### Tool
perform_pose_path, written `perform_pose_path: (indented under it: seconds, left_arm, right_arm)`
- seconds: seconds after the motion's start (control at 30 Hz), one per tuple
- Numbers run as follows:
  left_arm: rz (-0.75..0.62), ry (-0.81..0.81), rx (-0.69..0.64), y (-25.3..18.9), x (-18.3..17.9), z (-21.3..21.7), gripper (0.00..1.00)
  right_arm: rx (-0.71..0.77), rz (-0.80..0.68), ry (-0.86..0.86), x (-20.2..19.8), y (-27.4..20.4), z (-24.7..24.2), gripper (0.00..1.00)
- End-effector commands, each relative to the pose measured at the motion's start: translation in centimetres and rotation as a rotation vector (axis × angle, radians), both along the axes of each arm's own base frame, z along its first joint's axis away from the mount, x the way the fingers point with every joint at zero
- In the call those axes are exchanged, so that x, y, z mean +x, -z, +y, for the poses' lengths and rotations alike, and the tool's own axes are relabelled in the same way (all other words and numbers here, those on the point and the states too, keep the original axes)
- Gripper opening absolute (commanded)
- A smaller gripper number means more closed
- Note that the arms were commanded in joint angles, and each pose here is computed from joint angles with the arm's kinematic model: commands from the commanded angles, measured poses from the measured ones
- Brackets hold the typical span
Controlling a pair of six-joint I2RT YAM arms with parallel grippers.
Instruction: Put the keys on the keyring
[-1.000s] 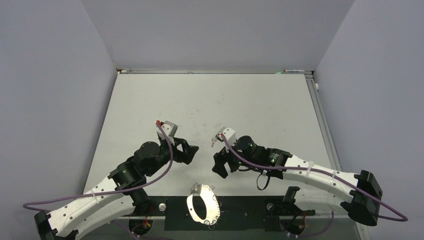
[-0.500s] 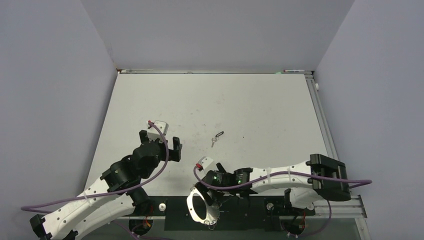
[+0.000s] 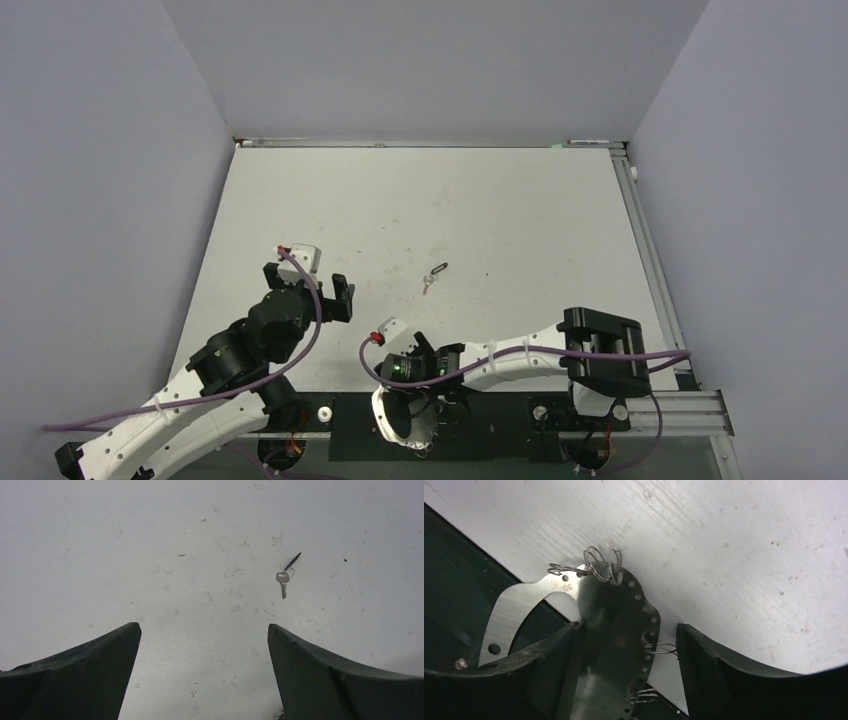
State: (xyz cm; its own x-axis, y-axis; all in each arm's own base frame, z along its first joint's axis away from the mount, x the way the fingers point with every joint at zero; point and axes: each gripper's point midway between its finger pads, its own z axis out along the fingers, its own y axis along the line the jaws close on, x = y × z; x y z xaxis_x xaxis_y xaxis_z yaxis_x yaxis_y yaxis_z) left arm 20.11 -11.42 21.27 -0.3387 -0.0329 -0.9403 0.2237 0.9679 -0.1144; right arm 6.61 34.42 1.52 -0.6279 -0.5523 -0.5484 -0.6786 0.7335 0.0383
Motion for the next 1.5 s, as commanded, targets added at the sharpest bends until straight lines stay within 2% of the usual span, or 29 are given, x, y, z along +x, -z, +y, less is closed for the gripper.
perform_pose_path:
  seconds: [0.0, 0.13, 0.2, 0.53, 0.67, 0.8, 0.97, 1.17, 1.37, 1.4, 1.47]
  left_arm:
    - [-0.035, -0.008, -0.011, -1.1, 0.6, -0.1, 0.96]
    - [-0.027, -0.006, -0.010, -0.9, 0.7, -0.2, 0.96]
    - [-0.023, -0.007, -0.005, -0.7, 0.9, -0.2, 0.96]
    - [0.035, -0.018, 0.008, 0.7, 2.8, -0.2, 0.96]
    - [0.082, -0.029, 0.004, 1.4, 3.9, -0.1, 0.98]
    - [0.105, -0.021, 0.007, 1.7, 4.2, -0.4, 0.99]
    - [0.095, 0.047, -0.002, 1.4, 4.2, -1.6, 0.99]
    - [0.060, 0.142, -0.009, 0.5, 4.1, -2.8, 0.99]
    - [0.058, 0.149, -0.059, 0.1, 4.6, -2.6, 1.00]
    - [0.060, 0.150, -0.060, 0.2, 4.6, -2.6, 0.96]
    - [0.069, 0.156, -0.059, 0.4, 4.5, -2.6, 0.94]
  right_arm:
    - [-0.041, -0.043, 0.039, 2.2, 0.7, 0.3, 0.60]
    - [-0.081, -0.050, 0.033, 4.6, 1.5, -0.2, 0.51]
    - [-0.087, -0.052, 0.031, 6.0, 1.6, -0.4, 0.51]
    - [-0.095, -0.133, -0.024, 14.1, 0.1, -0.7, 0.51]
    - [-0.046, -0.149, -0.053, 16.4, -1.9, 0.3, 0.58]
    - [0.029, -0.180, -0.057, 16.9, -5.2, 1.0, 0.73]
    - [0.114, -0.186, 0.039, 16.4, -7.8, -0.8, 0.76]
    - [0.233, -0.156, 0.127, 13.9, -7.5, -4.8, 0.69]
    - [0.367, -0.128, 0.167, 13.3, -7.0, -5.9, 0.61]
    - [0.383, -0.126, 0.172, 13.6, -6.8, -5.9, 0.60]
    - [0.399, -0.115, 0.179, 14.0, -6.3, -5.9, 0.58]
